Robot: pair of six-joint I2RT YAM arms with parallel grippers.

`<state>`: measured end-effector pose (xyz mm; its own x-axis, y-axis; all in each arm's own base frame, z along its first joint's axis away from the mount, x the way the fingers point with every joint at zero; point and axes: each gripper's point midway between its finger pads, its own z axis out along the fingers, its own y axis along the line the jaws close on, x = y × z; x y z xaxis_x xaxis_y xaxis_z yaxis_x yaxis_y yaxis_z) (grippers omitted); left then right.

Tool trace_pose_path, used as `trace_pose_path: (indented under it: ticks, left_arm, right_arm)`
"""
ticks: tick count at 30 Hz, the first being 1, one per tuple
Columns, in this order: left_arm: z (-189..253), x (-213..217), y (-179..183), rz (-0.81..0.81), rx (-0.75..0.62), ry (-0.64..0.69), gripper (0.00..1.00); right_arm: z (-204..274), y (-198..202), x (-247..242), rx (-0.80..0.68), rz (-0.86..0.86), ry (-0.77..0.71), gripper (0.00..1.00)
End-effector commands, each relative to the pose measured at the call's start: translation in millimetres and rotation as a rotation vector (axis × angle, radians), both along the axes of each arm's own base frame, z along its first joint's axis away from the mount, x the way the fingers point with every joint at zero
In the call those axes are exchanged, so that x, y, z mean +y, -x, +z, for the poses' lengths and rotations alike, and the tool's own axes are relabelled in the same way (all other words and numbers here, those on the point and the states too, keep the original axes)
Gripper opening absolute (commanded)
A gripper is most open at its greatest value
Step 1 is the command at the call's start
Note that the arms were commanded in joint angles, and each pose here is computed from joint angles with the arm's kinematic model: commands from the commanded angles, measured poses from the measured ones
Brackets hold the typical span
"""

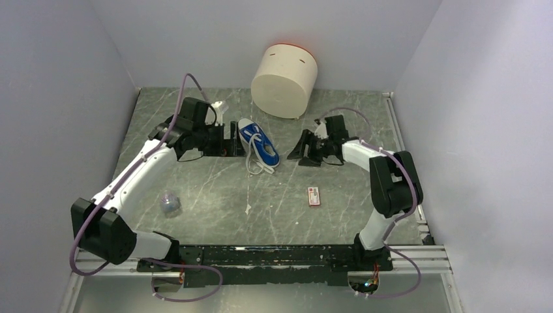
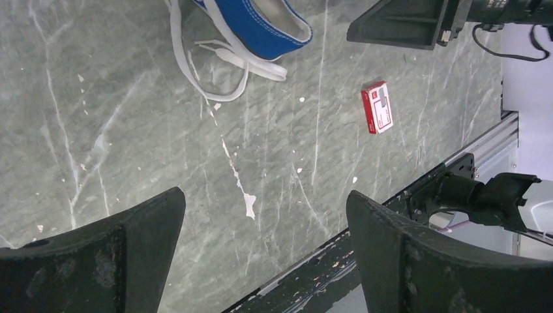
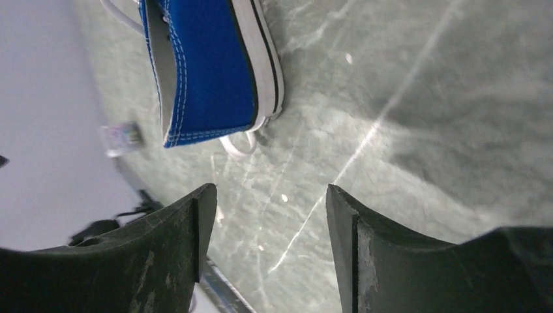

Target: Tie the shoes

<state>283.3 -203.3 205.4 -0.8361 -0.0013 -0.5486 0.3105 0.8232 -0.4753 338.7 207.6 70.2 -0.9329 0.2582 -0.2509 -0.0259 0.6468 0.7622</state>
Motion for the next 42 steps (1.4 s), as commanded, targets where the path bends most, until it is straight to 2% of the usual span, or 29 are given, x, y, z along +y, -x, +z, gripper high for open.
trace_pose_path:
  ticks: [1,3,7,11,13,16,20,24,29,31,38,42]
  left_arm:
    - [-18.9,-0.6,-10.8,0.046,0.057,0.008,0.98]
    - [-33.8,2.9,-18.6,0.074,0.110,0.026,0.98]
    - [-57.9,-5.1,-33.7,0.069,0.188,0.137,0.87]
    - [-92.5,-9.0,-43.6,0.070,0.253,0.121,0.81]
    - [-106.0,-10.5,-46.5,0.064,0.282,0.109,0.78]
    - [-118.3,-14.8,-47.5,0.047,0.310,0.113,0.77]
    - [-139.7,-11.7,-43.6,0.047,0.358,0.080,0.81]
    - [-153.9,-8.8,-37.6,0.044,0.397,0.056,0.82]
    - [-141.7,5.7,-31.2,0.083,0.351,0.012,0.82]
    - [-123.2,17.9,-30.2,0.120,0.295,-0.018,0.83]
    - [-57.3,60.5,-8.7,0.266,0.135,-0.111,0.86]
    - [-33.7,74.8,9.0,0.314,0.068,-0.114,0.88]
  right_arm:
    - [-11.1,5.8,10.0,-0.098,0.224,0.267,0.67]
    - [0.2,-8.7,24.0,-0.151,0.257,0.309,0.69]
    - [4.8,-32.2,46.7,-0.180,0.274,0.384,0.70]
    - [-8.9,-47.3,63.6,-0.196,0.292,0.526,0.68]
    - [-14.8,-55.3,65.8,-0.209,0.294,0.635,0.60]
    - [-24.7,-52.9,76.9,-0.228,0.367,0.714,0.50]
    - [-42.1,-35.1,79.0,-0.215,0.428,0.803,0.44]
    - [-43.1,-17.1,60.3,-0.192,0.391,0.857,0.24]
    - [-35.0,30.1,68.7,-0.139,0.437,0.739,0.04]
    - [-29.8,51.4,85.4,-0.152,0.482,0.703,0.00]
    - [-5.1,121.6,153.1,-0.138,0.534,0.591,0.00]
    - [8.5,135.2,149.1,-0.176,0.420,0.638,0.00]
